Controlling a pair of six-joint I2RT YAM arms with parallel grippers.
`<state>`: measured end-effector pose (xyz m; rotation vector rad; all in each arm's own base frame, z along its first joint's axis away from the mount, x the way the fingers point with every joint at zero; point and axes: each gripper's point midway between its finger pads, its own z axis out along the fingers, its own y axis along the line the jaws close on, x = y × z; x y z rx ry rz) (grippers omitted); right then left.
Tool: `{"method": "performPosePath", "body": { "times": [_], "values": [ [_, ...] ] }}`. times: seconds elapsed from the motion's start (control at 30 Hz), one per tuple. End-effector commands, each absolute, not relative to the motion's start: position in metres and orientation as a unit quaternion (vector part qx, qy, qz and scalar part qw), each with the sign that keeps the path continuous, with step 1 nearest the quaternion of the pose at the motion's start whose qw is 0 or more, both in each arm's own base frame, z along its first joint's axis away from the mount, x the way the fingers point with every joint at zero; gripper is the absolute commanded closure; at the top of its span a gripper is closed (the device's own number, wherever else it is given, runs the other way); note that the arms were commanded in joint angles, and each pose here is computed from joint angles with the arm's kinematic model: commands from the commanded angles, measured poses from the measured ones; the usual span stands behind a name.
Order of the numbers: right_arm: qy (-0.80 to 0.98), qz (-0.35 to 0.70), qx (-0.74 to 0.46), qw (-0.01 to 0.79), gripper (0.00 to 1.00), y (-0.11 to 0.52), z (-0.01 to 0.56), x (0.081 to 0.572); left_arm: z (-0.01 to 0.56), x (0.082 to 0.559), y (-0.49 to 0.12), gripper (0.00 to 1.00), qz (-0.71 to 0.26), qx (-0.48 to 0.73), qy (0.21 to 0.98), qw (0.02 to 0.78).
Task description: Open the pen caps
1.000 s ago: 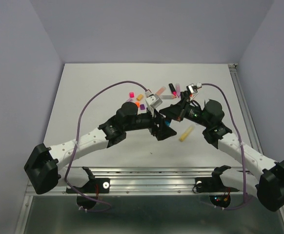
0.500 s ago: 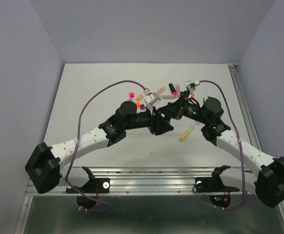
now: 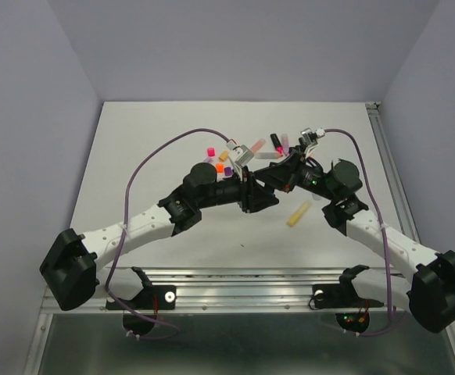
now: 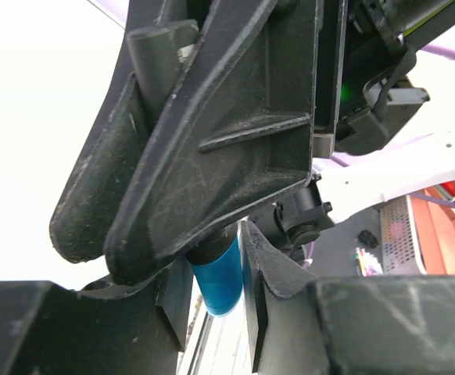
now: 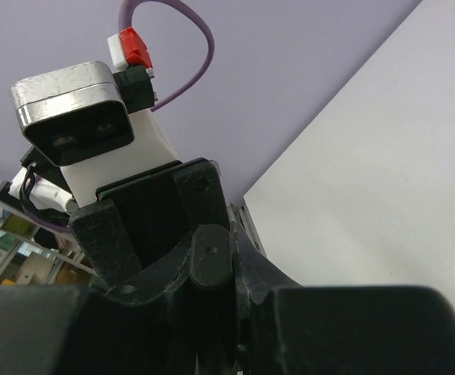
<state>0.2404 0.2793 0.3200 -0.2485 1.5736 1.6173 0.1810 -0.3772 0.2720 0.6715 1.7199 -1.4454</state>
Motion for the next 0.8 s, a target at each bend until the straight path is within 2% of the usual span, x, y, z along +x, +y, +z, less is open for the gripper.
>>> {"method": "performPosePath", "body": {
  "times": [0.0, 0.1, 0.2, 0.33, 0.53, 0.77],
  "values": [
    [0.600, 0.660, -0.103, 0.441, 0.99, 0.278, 0.327, 0.235, 0.325, 0.160, -0.382, 0.65, -0.625, 0.281, 0.598, 0.415],
    [0.597, 0.662, -0.104, 0.441, 0.99, 0.278, 0.329, 0.234, 0.323, 0.161, -0.383, 0.74, -0.626, 0.279, 0.601, 0.411],
    [0.597, 0.661, -0.105, 0.443, 0.99, 0.277, 0.328, 0.233, 0.324, 0.162, -0.384, 1.00, -0.627, 0.275, 0.603, 0.411],
    [0.600, 0.644, -0.097, 0.465, 0.99, 0.274, 0.331, 0.241, 0.325, 0.165, -0.379, 1.00, -0.621, 0.262, 0.606, 0.422],
    [0.639, 0.513, 0.003, 0.573, 0.99, 0.248, 0.325, 0.318, 0.300, 0.151, -0.361, 1.00, -0.617, 0.259, 0.618, 0.413],
    [0.608, 0.555, -0.027, 0.568, 0.99, 0.258, 0.343, 0.310, 0.291, 0.152, -0.351, 1.00, -0.614, 0.222, 0.635, 0.413]
  ]
}}
